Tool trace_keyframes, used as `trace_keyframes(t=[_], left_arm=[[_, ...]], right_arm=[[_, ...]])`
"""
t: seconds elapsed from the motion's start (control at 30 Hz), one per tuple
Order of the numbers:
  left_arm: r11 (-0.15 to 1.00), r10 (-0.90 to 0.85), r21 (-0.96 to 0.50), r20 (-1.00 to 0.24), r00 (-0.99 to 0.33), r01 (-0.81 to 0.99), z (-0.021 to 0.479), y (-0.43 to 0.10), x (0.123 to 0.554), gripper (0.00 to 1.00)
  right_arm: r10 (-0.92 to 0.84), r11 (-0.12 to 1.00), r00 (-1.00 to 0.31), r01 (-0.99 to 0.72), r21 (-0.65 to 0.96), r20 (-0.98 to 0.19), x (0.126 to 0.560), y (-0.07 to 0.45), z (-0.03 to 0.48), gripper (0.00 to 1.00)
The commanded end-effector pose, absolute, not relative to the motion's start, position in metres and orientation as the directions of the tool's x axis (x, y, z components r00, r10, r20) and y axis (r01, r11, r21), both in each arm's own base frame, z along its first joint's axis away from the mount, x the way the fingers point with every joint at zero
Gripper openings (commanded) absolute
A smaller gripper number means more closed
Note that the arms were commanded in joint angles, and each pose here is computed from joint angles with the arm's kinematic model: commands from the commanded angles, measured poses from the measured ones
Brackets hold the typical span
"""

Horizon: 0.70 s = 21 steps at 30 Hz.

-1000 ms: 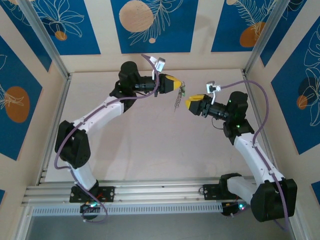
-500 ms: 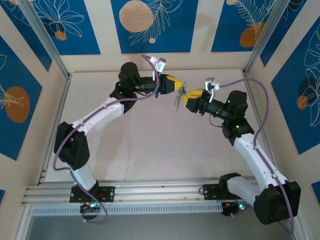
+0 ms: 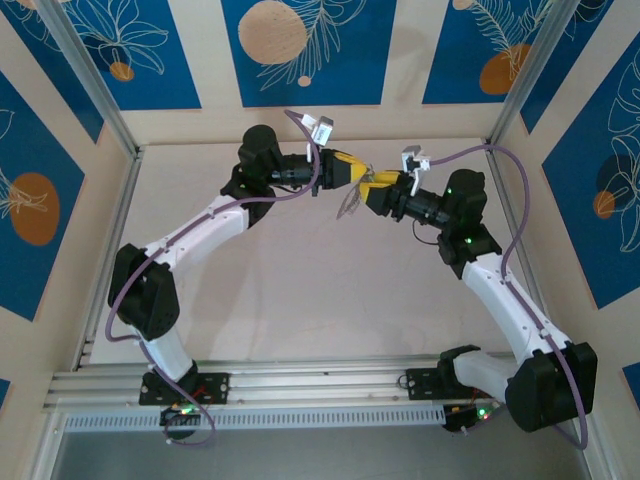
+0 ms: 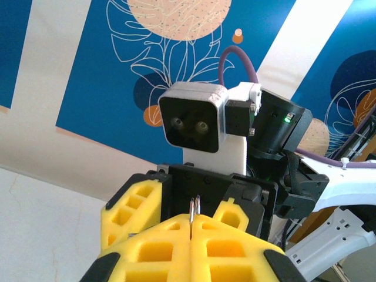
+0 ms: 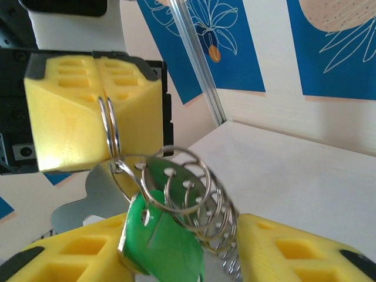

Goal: Put the keys on the keyring

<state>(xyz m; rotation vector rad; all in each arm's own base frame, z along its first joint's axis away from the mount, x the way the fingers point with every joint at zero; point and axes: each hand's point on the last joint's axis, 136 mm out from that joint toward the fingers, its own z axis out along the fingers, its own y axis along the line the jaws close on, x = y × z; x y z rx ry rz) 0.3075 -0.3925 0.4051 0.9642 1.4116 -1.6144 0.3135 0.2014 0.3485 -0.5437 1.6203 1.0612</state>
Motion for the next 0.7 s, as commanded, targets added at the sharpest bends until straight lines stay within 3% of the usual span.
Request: trace_keyframes(t=[0.0, 0.13, 0.23, 0.67], left_arm=[[-0.106, -0.123, -0.355, -0.922, -0.367, 0.929, 0.431, -0.388, 0.294, 0.00], [-0.104, -0.137, -0.360, -0.918, -0.371, 0.927, 0.433, -0.387, 0.295, 0.00], [-0.109, -0.143, -0.360, -0.917, -0.373, 0.927, 0.435, -0.387, 0.295, 0.00], [-0.118, -0.152, -0.361, -0.914, -0.376, 0.925, 0.435, -0.386, 0.293, 0.00]], right_arm=[[0.152, 0.501, -0.283, -0.804, 0.321, -0.947, 0.310, 0.203, 0.359, 0.37], [0.142, 0.493, -0.288, -0.809, 0.320, -0.947, 0.306, 0.203, 0.358, 0.13], [0.135, 0.491, -0.293, -0.810, 0.321, -0.947, 0.305, 0.203, 0.358, 0.02], [0.052, 0.364, -0.334, -0.871, 0.329, -0.941, 0.292, 0.233, 0.362, 0.00]])
